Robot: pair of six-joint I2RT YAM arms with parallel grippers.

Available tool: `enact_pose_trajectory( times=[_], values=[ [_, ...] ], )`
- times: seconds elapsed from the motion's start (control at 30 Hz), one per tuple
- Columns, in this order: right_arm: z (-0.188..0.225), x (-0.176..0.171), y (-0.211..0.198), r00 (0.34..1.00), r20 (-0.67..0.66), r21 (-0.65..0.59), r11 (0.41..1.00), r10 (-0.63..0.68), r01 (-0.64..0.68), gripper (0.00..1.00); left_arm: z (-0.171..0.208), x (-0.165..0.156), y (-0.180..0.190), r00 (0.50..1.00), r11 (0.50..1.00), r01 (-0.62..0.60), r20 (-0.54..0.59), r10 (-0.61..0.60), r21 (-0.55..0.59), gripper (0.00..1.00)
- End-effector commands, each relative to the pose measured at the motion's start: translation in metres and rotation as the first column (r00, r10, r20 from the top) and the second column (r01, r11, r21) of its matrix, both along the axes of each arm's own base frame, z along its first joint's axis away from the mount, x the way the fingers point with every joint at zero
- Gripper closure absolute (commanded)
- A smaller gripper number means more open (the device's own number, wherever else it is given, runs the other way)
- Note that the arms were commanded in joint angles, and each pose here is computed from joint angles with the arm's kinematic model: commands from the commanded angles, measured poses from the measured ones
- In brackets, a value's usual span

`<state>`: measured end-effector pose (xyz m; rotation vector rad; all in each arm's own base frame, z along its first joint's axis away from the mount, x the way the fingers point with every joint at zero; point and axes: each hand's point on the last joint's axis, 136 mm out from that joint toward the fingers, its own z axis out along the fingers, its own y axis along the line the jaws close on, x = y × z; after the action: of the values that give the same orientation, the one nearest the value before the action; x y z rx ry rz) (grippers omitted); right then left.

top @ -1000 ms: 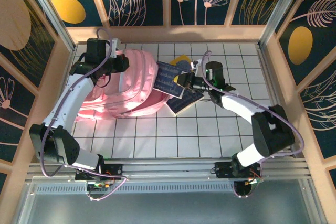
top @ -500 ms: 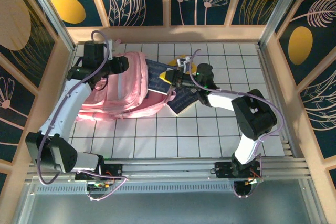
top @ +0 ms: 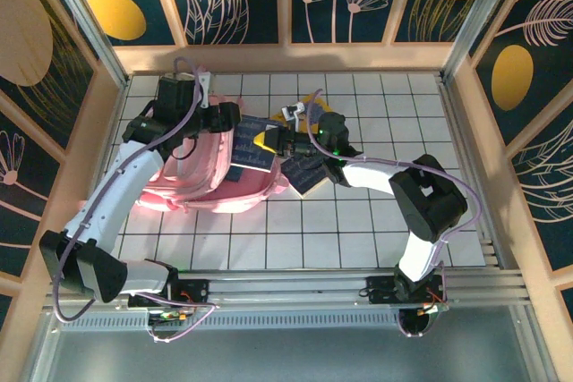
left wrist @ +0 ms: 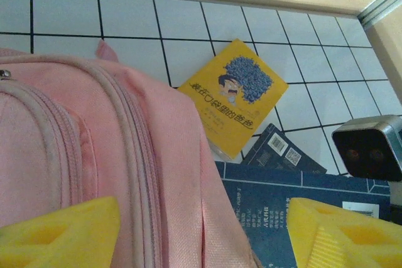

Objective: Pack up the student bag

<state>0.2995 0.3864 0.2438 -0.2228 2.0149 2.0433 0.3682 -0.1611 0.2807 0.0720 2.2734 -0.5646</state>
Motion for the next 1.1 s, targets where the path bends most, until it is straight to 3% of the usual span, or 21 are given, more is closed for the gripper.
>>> enact_pose_trajectory(
  times=[0.0, 0.43, 0.5, 0.8, 1.07],
  values=[
    [0.049, -0.007, 0.005, 0.987, 0.163, 0.093, 0.995, 0.005, -0.021, 1.0, -0.02, -0.011, -0.002, 0.999, 0.999, 0.003, -0.052, 0.0, 0.049, 0.29],
    [0.051, -0.007, 0.007, 0.988, 0.153, 0.096, 0.995, 0.003, -0.018, 1.0, -0.05, -0.028, -0.001, 0.998, 0.961, -0.005, -0.06, 0.022, 0.277, 0.3],
    [0.052, -0.008, 0.007, 0.988, 0.154, 0.097, 0.995, 0.007, -0.022, 1.0, -0.051, -0.026, 0.003, 0.998, 0.951, -0.021, -0.051, 0.039, 0.308, 0.38],
    [0.05, -0.01, 0.005, 0.987, 0.158, 0.084, 0.996, -0.003, -0.01, 1.0, -0.025, -0.025, 0.006, 0.999, 0.95, -0.034, 0.021, 0.029, 0.309, 0.99],
    [-0.014, 0.004, -0.002, 0.99, 0.12, -0.16, 0.983, -0.075, 0.094, 1.0, 0.048, -0.025, 0.028, 0.976, 0.937, -0.148, 0.197, 0.088, 0.316, 1.0]
  ],
)
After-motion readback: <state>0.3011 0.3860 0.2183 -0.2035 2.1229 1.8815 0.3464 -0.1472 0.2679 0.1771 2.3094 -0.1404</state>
